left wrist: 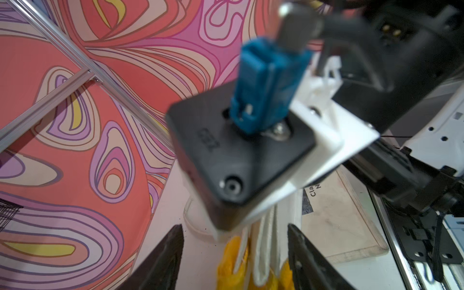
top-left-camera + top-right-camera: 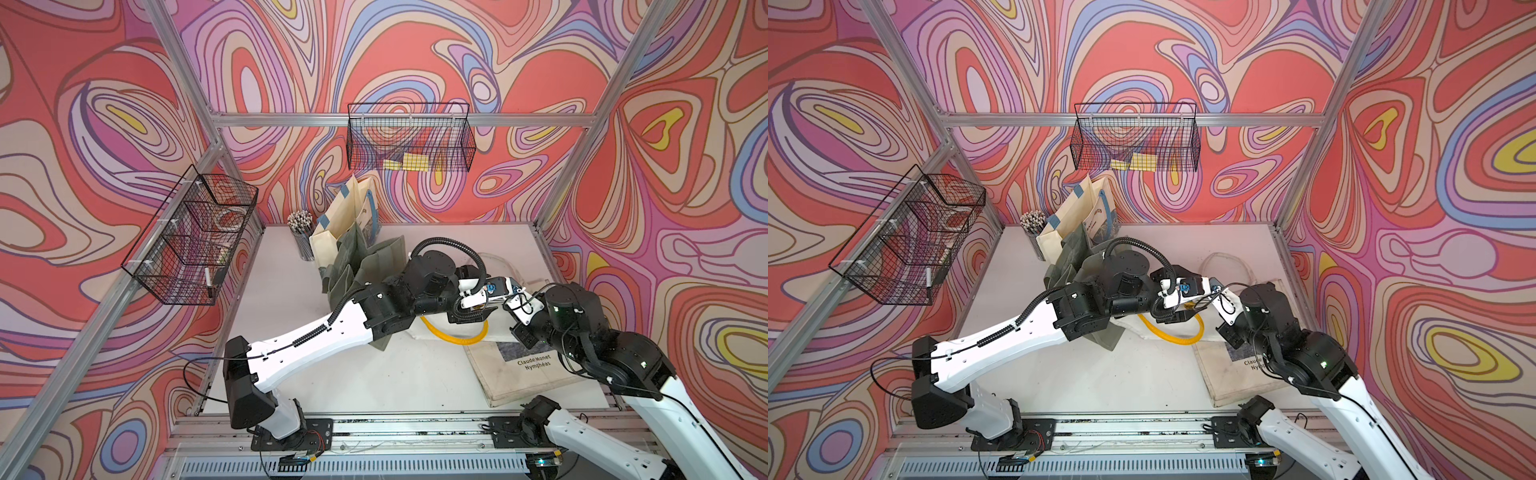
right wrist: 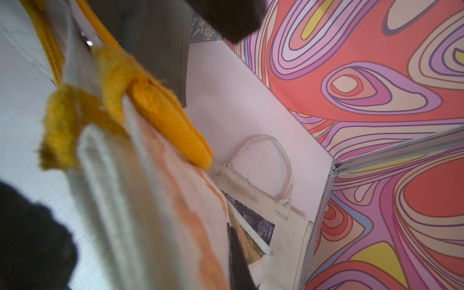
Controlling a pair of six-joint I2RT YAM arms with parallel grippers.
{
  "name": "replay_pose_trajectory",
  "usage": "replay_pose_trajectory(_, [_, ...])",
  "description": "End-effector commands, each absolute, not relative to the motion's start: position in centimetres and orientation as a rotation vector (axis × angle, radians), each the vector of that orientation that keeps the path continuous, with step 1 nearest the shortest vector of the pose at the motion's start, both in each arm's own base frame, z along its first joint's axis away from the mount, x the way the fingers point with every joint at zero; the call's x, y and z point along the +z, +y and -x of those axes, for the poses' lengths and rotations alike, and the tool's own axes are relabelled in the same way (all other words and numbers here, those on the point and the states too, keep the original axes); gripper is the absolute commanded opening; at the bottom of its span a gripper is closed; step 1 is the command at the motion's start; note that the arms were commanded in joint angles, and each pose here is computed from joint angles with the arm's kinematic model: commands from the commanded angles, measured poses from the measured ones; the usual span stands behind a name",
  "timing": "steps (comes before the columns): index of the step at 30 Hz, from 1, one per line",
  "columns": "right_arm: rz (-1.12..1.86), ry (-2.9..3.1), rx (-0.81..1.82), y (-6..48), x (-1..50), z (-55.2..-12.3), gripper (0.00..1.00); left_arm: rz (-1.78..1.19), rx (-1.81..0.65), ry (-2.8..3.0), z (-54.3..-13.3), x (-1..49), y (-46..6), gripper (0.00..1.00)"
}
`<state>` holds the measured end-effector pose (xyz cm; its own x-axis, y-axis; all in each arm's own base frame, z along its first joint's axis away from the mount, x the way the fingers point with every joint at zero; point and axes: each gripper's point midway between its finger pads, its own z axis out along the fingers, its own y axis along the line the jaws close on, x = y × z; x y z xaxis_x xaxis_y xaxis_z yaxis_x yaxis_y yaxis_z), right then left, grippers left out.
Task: Put away the canvas bag
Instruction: Press the canvas bag.
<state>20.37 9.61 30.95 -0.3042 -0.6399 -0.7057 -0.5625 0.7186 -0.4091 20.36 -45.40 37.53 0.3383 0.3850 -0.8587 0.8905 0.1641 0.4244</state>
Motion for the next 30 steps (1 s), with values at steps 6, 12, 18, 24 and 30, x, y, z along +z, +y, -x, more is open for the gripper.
replay_pose_trajectory(6, [0.772,1.855,0.016,10.6,35.7,-20.7,0.00,-1.451,-0.537,1.276,-20.2,37.2,-45.4,0.48])
replay_pose_trajectory(12, [0.761,1.847,0.049,11.1,36.1,-20.9,0.00,-1.443,-0.529,1.292,-20.4,36.6,-45.3,0.43])
replay_pose_trajectory(18, [0.775,1.840,0.089,11.7,36.2,-20.7,0.00,-1.447,-0.484,1.285,-20.8,36.5,-45.1,0.00])
replay_pose_trajectory(24, [0.735,1.765,0.160,11.6,37.3,-19.4,0.38,-1.482,-0.511,1.208,-19.8,37.9,-44.2,0.00])
replay_pose_trajectory(30, [0.756,1.818,0.209,11.7,35.0,-18.3,0.62,-1.380,-0.702,1.059,-20.0,41.5,-41.7,0.00])
